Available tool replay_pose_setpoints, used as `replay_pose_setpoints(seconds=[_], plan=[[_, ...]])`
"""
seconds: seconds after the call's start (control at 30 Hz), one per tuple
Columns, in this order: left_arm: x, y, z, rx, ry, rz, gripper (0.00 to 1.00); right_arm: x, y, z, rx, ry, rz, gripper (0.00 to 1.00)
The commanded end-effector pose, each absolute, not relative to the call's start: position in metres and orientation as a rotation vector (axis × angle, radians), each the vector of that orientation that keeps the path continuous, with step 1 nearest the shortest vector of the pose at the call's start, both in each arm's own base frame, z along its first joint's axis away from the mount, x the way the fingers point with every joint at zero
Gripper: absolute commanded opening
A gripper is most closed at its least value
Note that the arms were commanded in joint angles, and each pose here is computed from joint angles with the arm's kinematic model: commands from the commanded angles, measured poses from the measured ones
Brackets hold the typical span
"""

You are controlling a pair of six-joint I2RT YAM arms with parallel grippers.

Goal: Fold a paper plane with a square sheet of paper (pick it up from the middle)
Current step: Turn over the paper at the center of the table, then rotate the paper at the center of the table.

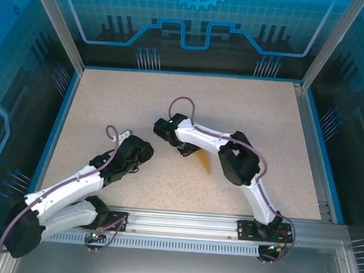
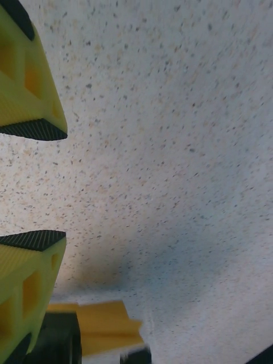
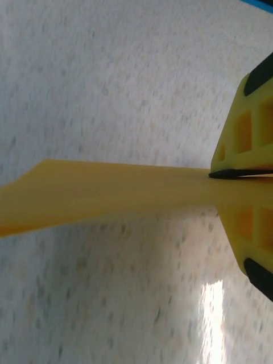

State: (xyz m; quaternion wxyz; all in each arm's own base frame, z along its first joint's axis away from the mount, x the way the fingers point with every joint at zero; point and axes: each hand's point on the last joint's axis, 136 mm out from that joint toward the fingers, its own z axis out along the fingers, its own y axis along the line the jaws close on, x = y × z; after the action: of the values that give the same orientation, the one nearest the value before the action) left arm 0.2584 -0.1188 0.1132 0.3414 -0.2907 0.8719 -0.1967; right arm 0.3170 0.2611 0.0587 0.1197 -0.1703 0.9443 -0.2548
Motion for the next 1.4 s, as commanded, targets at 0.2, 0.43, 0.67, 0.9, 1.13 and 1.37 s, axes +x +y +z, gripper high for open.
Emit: replay_pose_setpoints(seconds=[0.2, 0.43, 0.67, 0.9, 1.13, 1.37], plan=[[0.246, -0.097, 0.099, -0.832, 2.267, -0.427, 0.51, 0.282, 0.359, 0.039, -0.604, 2.986, -0.051, 0.36], [0.248, -0.100, 0.103, -0.815, 2.270, -0.442, 0.52, 0.281, 0.378, 0.116, -0.585, 2.816, 0.572, 0.63], [0.256, -0.123, 0.101, -0.720, 2.334, -0.518, 0.58, 0.316, 0.332, 0.143, -0.277, 2.555, 1.183, 0.31], [0.268, -0.154, 0.087, -0.656, 2.474, -0.558, 0.58, 0.314, 0.332, 0.107, -0.371, 2.695, 1.316, 0.27], [0.272, -0.172, 0.077, -0.652, 2.550, -0.604, 0.59, 0.314, 0.347, 0.077, -0.381, 2.782, 1.303, 0.28], [0.278, -0.191, 0.077, -0.567, 2.596, -0.673, 0.59, 0.320, 0.337, 0.040, -0.292, 2.852, 1.223, 0.28]])
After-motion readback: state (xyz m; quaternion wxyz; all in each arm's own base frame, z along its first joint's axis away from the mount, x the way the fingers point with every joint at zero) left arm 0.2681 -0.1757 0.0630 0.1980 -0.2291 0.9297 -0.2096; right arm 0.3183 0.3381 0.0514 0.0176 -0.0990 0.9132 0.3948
